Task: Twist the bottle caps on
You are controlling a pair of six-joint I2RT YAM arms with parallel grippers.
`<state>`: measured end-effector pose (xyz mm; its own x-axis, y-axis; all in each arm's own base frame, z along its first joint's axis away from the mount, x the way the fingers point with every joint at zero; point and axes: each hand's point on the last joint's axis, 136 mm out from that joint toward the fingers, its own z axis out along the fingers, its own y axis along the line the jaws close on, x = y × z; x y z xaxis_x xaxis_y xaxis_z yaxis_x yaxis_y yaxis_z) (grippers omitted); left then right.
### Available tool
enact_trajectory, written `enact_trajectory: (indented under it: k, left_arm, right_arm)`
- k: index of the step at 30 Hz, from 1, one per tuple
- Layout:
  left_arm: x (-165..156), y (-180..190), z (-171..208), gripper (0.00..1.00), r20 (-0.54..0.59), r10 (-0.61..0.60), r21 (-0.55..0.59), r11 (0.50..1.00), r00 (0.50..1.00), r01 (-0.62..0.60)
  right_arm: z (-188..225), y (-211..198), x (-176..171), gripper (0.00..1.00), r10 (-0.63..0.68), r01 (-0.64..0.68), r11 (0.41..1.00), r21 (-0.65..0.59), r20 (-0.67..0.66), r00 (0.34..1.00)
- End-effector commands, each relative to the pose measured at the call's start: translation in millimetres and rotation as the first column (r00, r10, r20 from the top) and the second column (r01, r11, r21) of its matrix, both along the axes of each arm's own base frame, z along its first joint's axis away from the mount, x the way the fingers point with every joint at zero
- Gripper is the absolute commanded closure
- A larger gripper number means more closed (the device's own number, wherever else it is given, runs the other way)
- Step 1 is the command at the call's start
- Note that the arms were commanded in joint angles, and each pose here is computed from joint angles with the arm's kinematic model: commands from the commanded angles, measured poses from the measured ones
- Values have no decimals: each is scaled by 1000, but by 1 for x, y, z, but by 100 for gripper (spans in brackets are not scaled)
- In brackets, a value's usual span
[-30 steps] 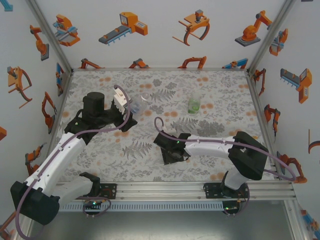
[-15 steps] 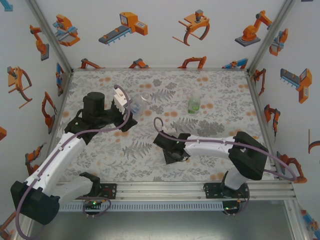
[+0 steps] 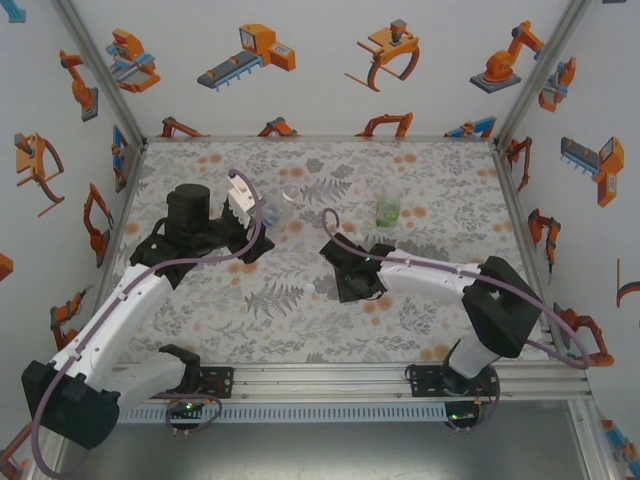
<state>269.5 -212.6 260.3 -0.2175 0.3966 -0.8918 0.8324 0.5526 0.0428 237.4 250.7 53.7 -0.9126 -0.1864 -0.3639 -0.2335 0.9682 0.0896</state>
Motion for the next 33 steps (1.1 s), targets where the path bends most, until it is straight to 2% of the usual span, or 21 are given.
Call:
enact_trajectory:
  k: [1,7,18,25,33]
  left_arm:
    - [2,2,11,99,19,13,-3,1000,1000,-13]
    - [3,2,10,99,19,16,0,1000,1000,-16]
    - [2,2,10,99,18,14,-2,1000,1000,-14]
    - [3,3,10,99,20,19,0,1000,1000,-19]
    - [3,3,10,99,19,18,1,1000,1000,-18]
  right_arm:
    - [7,3,22,70,32,-32,999,13,8,999]
    - [2,5,40,69,44,-44,998,34,-19,999]
    - [-16,0,34,65,50,-50,999,11,-67,997]
    - [2,4,38,57,59,-58,998,28,-43,997]
    - [20,10,40,57,65,-63,996,67,-20,998]
